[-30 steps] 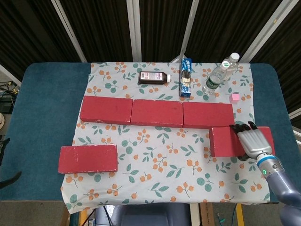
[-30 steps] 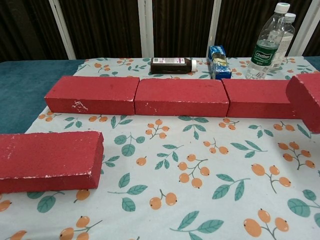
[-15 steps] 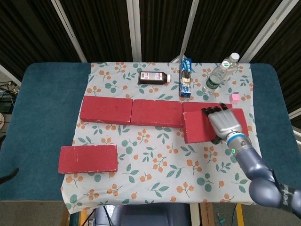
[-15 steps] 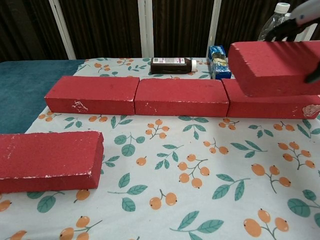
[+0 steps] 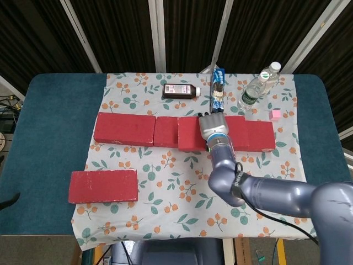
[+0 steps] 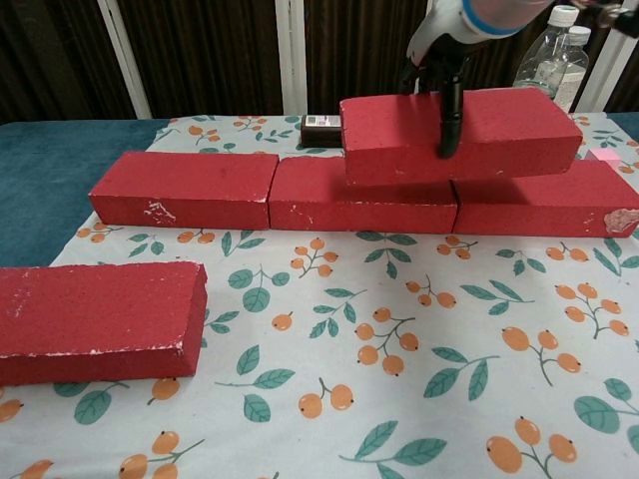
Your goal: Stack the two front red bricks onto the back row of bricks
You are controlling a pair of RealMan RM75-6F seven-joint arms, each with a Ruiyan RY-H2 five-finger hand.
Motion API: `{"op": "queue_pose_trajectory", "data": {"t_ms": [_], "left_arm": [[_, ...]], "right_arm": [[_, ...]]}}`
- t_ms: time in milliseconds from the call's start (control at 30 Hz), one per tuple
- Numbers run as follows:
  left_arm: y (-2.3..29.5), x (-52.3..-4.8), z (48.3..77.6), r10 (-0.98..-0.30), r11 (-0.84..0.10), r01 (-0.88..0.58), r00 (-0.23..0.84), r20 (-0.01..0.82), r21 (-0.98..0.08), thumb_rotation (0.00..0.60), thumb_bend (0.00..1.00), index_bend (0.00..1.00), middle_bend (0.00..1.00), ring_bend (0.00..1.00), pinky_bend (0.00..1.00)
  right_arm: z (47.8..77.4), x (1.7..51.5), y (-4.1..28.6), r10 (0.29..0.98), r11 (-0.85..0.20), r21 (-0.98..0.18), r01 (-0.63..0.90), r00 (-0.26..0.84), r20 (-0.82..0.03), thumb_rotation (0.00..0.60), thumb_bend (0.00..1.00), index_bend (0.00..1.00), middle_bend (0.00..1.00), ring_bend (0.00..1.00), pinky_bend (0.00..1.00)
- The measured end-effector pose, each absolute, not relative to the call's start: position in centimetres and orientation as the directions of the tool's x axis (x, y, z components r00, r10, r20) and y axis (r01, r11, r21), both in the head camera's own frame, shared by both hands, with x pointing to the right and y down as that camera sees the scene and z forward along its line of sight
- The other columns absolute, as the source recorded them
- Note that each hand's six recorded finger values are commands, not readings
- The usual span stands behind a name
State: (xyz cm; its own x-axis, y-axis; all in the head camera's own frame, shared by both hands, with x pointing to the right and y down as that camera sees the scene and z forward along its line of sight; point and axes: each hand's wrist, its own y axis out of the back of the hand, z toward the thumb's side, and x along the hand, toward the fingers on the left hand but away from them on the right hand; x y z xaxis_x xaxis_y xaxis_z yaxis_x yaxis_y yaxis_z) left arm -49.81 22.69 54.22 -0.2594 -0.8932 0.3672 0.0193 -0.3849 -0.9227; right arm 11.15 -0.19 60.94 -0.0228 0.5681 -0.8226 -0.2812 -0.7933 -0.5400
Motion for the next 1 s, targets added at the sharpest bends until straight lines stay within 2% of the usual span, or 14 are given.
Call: {"op": "queue_pose_trajectory", "data": {"t_ms": [167, 400, 1000], "left_arm": [[22.6, -50.2, 54.1, -0.891, -0.379, 0.022, -0.277, 0.359, -0.925, 0.6, 0.21, 0.11, 0.0, 0.0, 0.24], [22.6, -50.3, 54.2, -0.889, -0.38, 0.027, -0.287, 0.357, -0.924, 0.6, 0.21, 0.11, 0.0, 0.0, 0.24], [22.8, -49.9, 54.3, -0.888, -0.386, 0.057, -0.293, 0.354, -0.921, 0.6, 0.21, 0.11, 0.0, 0.0, 0.24]], "right_arm": [[61.6, 9.8, -1.8, 0.596, -0.78, -0.551, -0.297, -0.08, -0.799, 0.6, 0.23, 0.49, 0.42, 0.21, 0.0], [62.4, 9.5, -2.7, 0.589, -0.796, -0.542, -0.27, -0.136, -0.797, 0.6, 0.24, 0.49, 0.42, 0.21, 0.0], [65.9, 10.6, -3.0, 0.541, -0.829, -0.503, -0.246, -0.121, -0.832, 0.6, 0.23, 0.49, 0.42, 0.21, 0.0]]}}
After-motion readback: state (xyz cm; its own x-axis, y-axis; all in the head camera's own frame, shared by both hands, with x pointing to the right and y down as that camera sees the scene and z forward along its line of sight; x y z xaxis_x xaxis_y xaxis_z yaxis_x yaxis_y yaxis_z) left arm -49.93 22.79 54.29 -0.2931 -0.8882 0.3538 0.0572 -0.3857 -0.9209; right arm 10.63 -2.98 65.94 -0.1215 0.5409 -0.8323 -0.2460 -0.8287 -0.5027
